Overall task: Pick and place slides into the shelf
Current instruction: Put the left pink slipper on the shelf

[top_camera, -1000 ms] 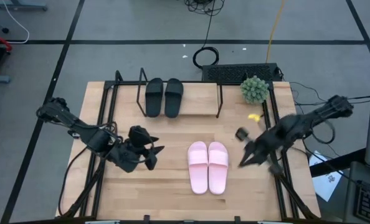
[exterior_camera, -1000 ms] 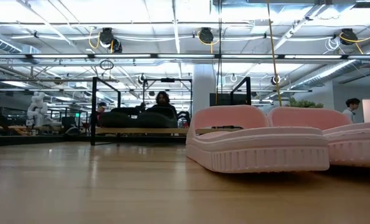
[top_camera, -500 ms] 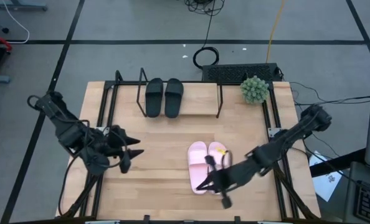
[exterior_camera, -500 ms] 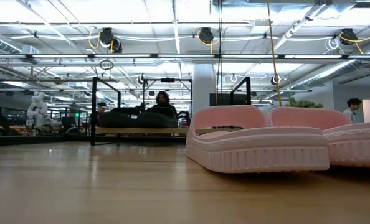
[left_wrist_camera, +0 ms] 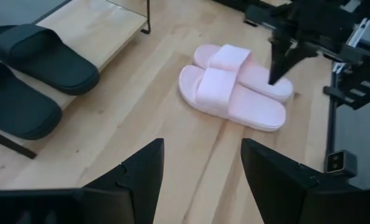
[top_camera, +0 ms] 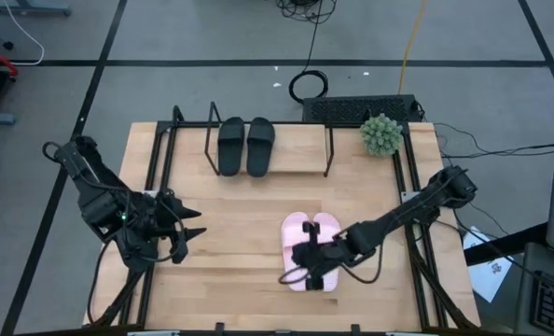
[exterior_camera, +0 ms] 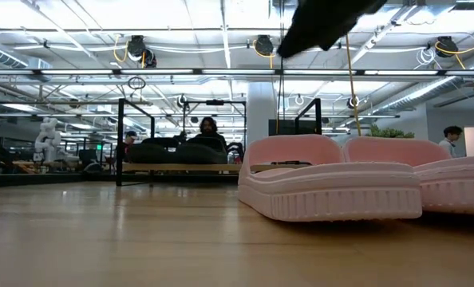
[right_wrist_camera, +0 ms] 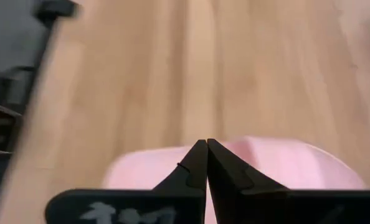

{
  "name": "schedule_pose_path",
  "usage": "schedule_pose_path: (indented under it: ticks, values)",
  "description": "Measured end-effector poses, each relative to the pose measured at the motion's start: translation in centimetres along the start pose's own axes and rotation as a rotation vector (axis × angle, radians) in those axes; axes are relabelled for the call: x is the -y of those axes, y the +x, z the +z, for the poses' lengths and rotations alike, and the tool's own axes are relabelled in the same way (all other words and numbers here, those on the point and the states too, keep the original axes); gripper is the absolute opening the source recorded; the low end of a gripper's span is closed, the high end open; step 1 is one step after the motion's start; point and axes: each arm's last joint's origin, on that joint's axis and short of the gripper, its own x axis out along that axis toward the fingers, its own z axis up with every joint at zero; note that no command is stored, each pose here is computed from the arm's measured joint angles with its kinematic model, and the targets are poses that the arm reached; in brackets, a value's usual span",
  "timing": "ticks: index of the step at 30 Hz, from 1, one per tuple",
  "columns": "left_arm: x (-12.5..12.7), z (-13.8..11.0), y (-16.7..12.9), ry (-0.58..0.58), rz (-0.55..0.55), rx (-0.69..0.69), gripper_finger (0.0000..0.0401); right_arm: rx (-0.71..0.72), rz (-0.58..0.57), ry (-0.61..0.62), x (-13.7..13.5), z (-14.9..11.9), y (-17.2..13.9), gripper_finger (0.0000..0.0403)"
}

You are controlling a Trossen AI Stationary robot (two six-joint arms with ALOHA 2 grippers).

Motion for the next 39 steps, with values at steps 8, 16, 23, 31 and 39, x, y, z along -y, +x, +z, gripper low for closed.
schedule_pose_path:
  ticks: [8,16,23,31,39]
  values:
    - [-0.3,-0.1,0.0,0.021,0.022,-0.011,0.0214,-0.036,-0.047,0.017,1.4,0.0,0.3,0.0]
    - [-0.3,-0.1,0.0,0.026,0.023,-0.011,0.0214,0.029,-0.026,0.037,1.3,0.7,0.2,0.0]
    - [-0.3,-0.1,0.0,0.026,0.023,-0.011,0.0214,0.086,-0.007,0.057,1.3,1.4,0.2,0.0]
    - [-0.3,-0.1,0.0,0.026,0.023,-0.011,0.0214,0.07,0.063,0.085,1.4,1.8,0.2,0.0005]
    - [-0.3,-0.1,0.0,0.044,0.023,-0.01,0.0214,0.218,0.228,0.056,-0.6,6.9,-3.9,0.0032]
